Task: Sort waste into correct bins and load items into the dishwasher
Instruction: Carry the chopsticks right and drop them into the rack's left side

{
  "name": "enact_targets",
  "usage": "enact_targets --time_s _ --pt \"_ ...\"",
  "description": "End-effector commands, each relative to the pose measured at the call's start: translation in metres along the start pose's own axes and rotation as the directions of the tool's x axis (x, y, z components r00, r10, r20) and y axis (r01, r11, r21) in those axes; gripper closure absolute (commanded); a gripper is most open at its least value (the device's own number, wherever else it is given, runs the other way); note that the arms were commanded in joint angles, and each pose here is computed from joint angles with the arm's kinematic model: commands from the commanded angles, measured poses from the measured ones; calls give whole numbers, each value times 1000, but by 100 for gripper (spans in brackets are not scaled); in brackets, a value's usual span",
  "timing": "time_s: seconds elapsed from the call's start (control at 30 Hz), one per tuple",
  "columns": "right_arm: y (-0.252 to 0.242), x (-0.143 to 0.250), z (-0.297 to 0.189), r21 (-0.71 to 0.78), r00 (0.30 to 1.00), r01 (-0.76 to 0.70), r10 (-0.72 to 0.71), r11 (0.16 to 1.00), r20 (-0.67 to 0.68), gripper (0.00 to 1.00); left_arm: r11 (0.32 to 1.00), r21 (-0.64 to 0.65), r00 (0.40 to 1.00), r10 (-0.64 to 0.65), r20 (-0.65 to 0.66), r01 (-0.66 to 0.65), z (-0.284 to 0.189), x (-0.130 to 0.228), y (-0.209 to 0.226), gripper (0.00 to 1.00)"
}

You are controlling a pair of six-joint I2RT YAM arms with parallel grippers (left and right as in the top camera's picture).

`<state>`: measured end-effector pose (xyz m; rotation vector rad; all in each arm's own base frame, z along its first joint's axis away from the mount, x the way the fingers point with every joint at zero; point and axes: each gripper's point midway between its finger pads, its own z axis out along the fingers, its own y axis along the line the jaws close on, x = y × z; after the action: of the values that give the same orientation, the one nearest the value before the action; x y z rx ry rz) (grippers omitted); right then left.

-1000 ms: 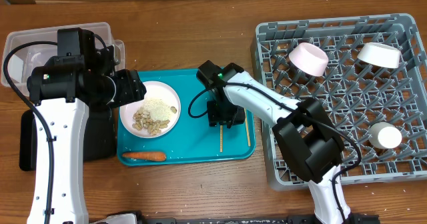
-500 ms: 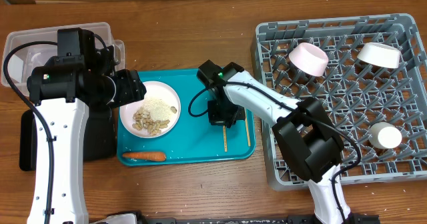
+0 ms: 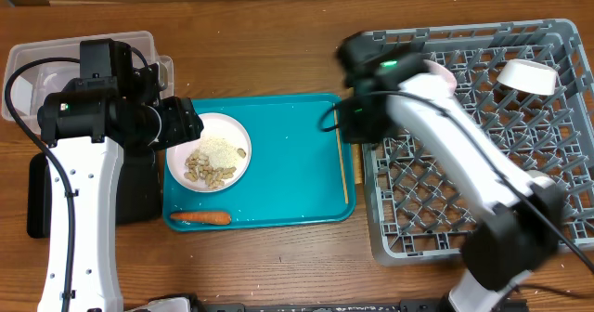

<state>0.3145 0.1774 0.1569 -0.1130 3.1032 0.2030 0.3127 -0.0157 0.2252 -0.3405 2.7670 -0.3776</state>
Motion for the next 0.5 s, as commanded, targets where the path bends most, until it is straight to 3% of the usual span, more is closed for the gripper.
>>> enact_targets --time_s 0.0,0.23,0.47 --pt "-21 8 -12 21 999 46 -45 999 -27 96 1000 0 1000 -3 -3 3 1 0 1 31" --pt "-45 36 16 82 984 92 -78 992 -159 96 1000 -2 1000 -4 -8 4 1 2 2 31" --pt "-72 32 40 180 991 16 8 984 -133 96 1000 -2 1000 -4 -8 4 1 2 2 31"
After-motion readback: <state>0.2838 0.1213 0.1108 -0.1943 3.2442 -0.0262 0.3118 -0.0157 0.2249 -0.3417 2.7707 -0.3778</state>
